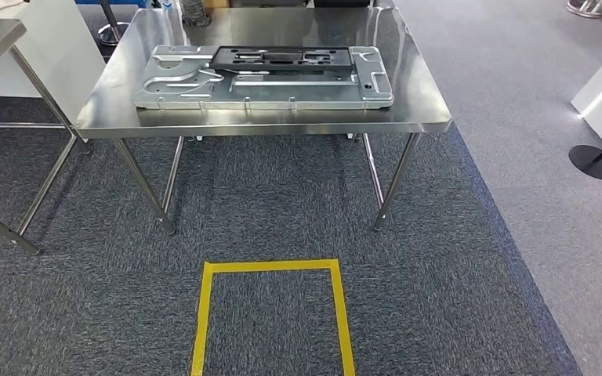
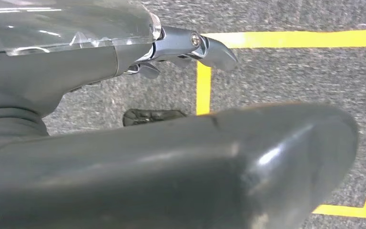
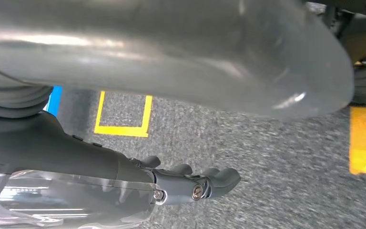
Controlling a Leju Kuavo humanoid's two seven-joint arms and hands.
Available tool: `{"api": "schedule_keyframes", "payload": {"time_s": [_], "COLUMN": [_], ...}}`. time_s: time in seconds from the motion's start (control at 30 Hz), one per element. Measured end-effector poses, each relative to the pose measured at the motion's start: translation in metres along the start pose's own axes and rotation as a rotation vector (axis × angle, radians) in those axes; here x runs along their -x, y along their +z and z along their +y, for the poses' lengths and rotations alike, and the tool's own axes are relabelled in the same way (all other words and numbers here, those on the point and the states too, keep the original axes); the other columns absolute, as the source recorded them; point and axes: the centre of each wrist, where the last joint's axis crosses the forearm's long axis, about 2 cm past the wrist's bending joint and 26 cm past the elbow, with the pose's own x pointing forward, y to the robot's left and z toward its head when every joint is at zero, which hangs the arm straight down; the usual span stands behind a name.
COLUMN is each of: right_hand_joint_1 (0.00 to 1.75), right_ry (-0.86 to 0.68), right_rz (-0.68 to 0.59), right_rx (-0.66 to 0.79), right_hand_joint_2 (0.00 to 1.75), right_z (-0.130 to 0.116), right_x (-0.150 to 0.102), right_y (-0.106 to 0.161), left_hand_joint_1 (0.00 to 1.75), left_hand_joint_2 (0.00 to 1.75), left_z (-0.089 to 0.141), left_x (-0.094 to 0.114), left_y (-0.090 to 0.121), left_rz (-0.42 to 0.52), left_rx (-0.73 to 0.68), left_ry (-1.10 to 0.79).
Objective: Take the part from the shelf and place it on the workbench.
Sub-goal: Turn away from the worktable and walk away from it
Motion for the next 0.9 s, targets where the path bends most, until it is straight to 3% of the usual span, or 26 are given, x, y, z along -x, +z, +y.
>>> {"api": "schedule_keyframes", "payload": {"time_s": [0.57,0.77,0.9], "right_hand_joint_1": [0.0,0.0,0.0], "right_ry": [-0.003,-0.082,-0.143], "right_rz": [-0.032,-0.055,-0.056], "right_rx": [-0.01,-0.022,-0.027], "right_hand_joint_2": [0.0,0.0,1.75], "right_z": [-0.0026,-0.0008,-0.0007], "right_x": [0.0012,0.0045,0.004], "right_y": [-0.0002,0.0,0.0], "left_hand_joint_1": [0.0,0.0,0.0], "left_hand_joint_2": [0.0,0.0,0.0], "left_z": [-0.0043,-0.004,-0.004], "left_x": [0.0043,0.0051,0.0047], "left_y": [0.0013,0.0017,0.0015], "left_rz": [0.027,0.027,0.02], "left_rx": [-0.025,-0.027,-0.026], "left_ry": [-0.003,0.0,-0.001]}}
